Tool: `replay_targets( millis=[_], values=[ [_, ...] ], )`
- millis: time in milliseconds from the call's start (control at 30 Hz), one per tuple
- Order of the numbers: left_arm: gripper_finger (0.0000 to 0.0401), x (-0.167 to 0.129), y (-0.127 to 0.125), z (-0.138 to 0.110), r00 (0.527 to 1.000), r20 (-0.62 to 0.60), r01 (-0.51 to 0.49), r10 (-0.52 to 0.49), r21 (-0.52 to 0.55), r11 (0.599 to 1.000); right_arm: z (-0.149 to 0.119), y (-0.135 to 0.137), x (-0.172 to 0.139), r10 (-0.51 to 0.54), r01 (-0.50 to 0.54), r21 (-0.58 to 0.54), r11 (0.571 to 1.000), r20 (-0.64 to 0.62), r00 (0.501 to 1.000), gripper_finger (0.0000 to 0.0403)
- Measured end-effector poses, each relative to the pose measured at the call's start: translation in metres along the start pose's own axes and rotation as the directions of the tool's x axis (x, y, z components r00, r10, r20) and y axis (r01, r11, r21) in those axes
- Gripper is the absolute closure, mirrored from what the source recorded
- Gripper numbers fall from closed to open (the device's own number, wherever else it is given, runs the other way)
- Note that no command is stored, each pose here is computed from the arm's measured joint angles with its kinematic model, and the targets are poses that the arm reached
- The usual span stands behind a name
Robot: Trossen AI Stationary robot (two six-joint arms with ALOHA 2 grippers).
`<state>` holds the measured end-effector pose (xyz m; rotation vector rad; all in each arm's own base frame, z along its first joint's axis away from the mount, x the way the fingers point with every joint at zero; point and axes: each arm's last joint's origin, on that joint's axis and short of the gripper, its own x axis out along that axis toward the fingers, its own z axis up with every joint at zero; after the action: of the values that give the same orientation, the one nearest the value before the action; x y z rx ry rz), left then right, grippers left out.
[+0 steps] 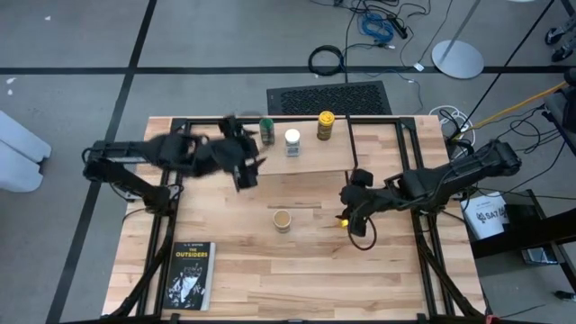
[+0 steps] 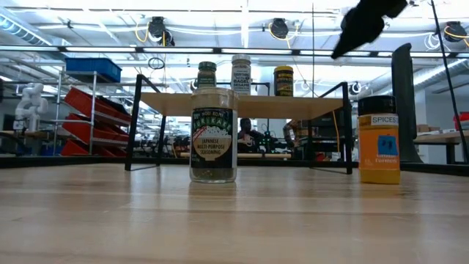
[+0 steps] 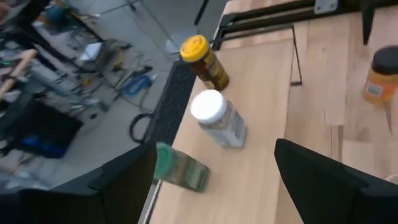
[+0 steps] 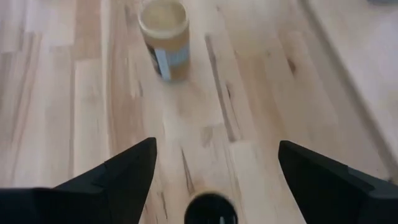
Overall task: Shelf spices
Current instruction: Remove the green seasoning bottle from the shelf
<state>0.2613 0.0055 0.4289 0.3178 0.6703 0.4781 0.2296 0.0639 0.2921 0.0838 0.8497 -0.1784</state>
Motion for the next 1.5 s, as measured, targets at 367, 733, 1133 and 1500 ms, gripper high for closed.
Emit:
replay_targets(
  millis=[367,733,1133,1500],
  values=[
    [0.0065,0.053,0.096,-0.029,0.965,-0.02,0.257,-0.261,-0.123,0.959,0.005,0.001,-0.005,0.026,-0.025,-0.026,0.999,0.033,0.999,0.0078],
    [0.0065,0.104,0.135,-0.057,0.939,-0.065,0.319,-0.338,-0.204,0.926,0.006,0.002,-0.005,0.053,-0.052,-0.023,0.998,0.035,0.998,0.0078],
    [0.0065,0.124,0.13,-0.064,0.889,-0.074,0.435,-0.452,-0.168,0.885,0.006,0.002,-0.005,0.056,-0.055,-0.013,0.998,0.035,0.998,0.0078],
    [0.0065,0.15,0.127,-0.072,0.869,-0.125,0.454,-0.479,-0.185,0.872,0.006,0.002,-0.005,0.056,-0.055,-0.014,0.998,0.035,0.998,0.0078]
  ],
)
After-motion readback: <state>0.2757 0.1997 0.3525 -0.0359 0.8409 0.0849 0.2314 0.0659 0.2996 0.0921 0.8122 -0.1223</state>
